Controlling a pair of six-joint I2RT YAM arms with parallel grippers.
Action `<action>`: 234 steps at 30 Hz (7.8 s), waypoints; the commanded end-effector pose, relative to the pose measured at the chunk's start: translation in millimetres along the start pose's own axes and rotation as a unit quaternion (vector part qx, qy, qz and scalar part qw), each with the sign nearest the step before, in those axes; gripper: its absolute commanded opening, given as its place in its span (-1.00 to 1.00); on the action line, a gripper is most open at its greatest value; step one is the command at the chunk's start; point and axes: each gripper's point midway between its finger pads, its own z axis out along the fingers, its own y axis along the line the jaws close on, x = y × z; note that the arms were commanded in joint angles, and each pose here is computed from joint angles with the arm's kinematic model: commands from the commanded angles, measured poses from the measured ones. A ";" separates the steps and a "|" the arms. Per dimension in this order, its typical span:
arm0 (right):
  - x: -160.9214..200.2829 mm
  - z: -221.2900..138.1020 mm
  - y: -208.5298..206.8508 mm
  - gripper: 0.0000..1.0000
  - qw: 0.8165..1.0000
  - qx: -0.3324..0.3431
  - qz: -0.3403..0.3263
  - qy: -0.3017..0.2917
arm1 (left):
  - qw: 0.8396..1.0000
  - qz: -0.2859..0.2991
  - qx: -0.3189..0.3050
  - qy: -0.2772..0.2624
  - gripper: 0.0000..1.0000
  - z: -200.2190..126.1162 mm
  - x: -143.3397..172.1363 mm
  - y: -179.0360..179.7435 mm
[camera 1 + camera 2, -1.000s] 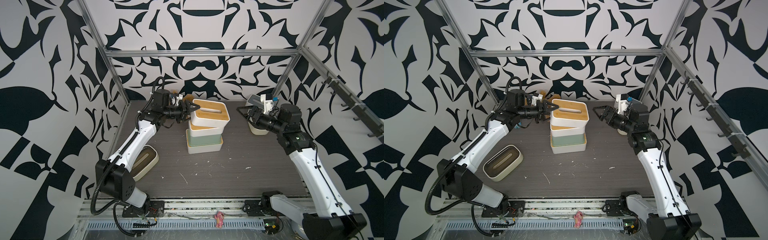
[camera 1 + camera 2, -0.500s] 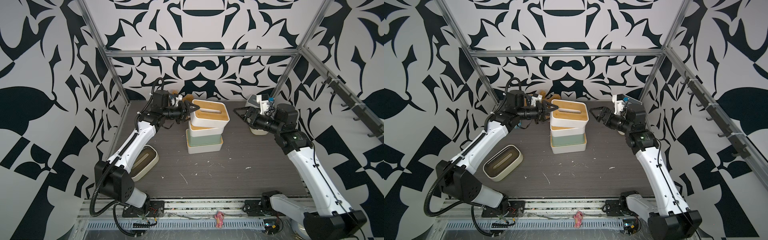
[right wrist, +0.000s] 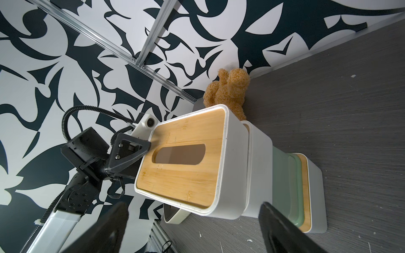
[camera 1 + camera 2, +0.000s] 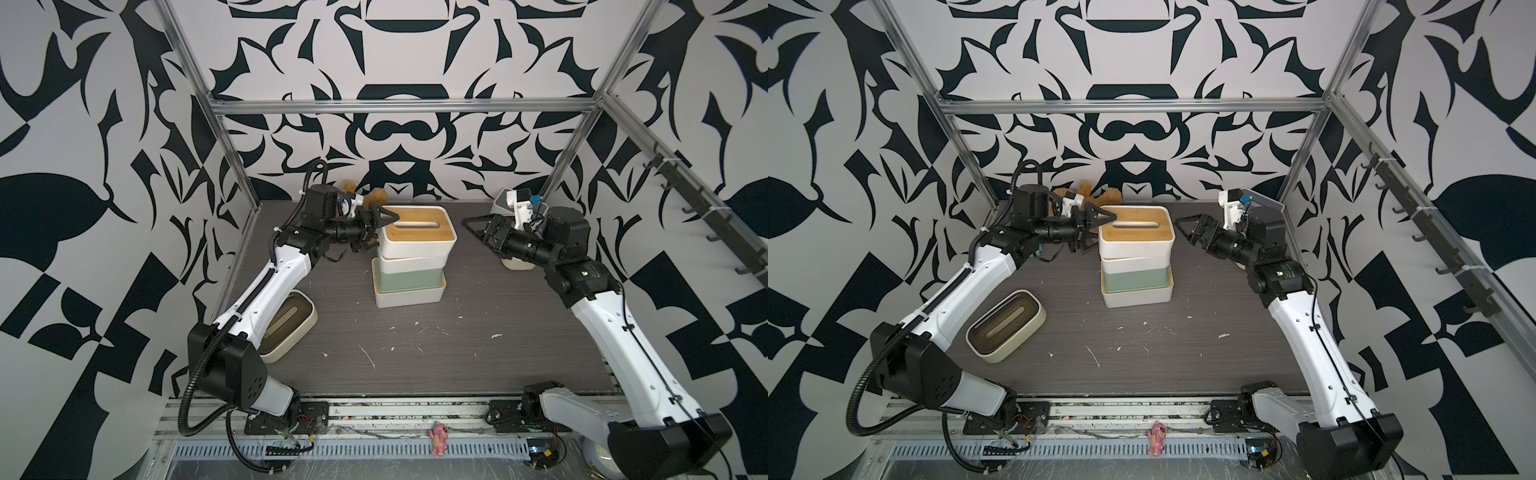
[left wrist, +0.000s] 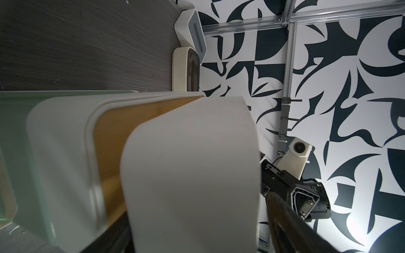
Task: Stack the tissue boxes
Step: Place the tissue box at the tissue box, then adjust the tissue box at the center of the board.
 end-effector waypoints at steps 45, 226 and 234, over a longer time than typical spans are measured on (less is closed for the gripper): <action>-7.9 -0.1 18.5 0.94 0.999 -0.017 -0.039 -0.013 | 0.996 0.014 -0.084 -0.026 0.95 -18.5 -11.5 25.4; -262.3 47.7 -425.9 0.13 0.920 0.335 0.122 -0.165 | 0.956 0.230 -0.120 -0.140 0.99 -106.7 31.3 56.3; -264.9 49.4 -452.0 0.08 0.918 0.331 0.126 -0.178 | 0.957 0.218 -0.133 -0.136 0.98 -101.0 27.8 70.1</action>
